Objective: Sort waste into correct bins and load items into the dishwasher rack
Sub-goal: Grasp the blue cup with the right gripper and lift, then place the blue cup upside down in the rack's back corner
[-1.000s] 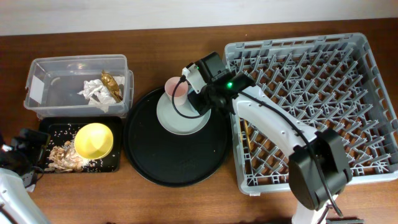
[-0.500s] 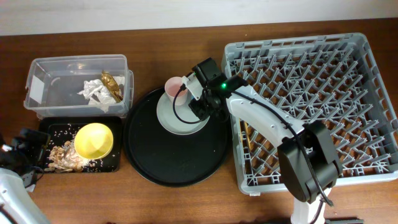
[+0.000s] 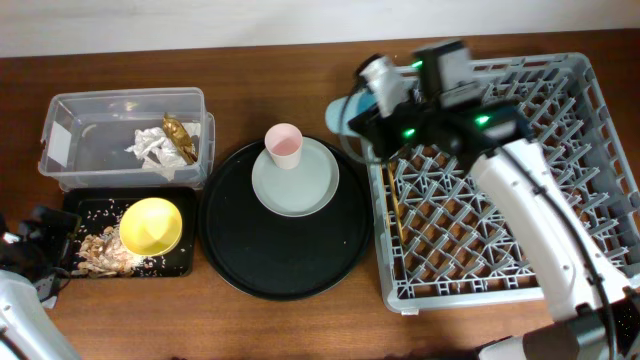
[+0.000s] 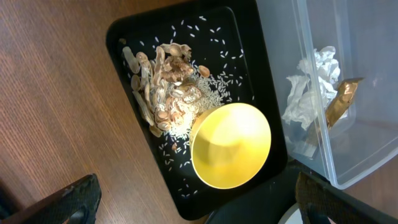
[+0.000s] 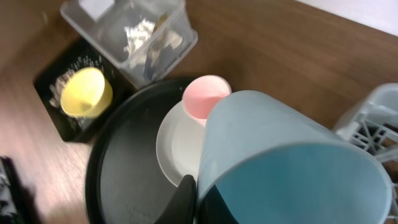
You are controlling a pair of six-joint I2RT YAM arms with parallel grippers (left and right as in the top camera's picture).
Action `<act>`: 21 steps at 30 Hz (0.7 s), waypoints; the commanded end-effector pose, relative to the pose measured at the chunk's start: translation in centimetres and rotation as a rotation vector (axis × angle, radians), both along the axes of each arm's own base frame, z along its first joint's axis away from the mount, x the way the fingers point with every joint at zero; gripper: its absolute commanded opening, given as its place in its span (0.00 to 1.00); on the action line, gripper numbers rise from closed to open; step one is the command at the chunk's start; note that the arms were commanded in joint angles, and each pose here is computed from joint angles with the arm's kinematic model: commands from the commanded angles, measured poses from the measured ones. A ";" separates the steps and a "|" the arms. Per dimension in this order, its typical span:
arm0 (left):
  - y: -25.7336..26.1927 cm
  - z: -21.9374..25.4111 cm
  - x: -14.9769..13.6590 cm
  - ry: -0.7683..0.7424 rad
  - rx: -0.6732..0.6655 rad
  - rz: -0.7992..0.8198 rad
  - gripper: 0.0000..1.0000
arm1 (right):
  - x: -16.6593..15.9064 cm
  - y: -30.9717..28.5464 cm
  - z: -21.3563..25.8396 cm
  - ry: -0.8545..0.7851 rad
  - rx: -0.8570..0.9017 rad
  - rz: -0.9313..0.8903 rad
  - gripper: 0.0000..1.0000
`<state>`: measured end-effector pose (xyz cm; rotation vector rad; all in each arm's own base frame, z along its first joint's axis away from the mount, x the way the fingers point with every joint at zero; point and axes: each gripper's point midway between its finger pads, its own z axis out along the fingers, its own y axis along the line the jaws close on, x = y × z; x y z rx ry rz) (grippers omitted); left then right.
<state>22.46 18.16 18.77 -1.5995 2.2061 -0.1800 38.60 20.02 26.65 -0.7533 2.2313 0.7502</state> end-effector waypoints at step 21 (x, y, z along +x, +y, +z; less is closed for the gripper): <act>0.1 0.4 0.1 -0.012 0.001 0.011 0.99 | 8.3 -10.4 -16.0 0.348 0.409 -0.051 0.05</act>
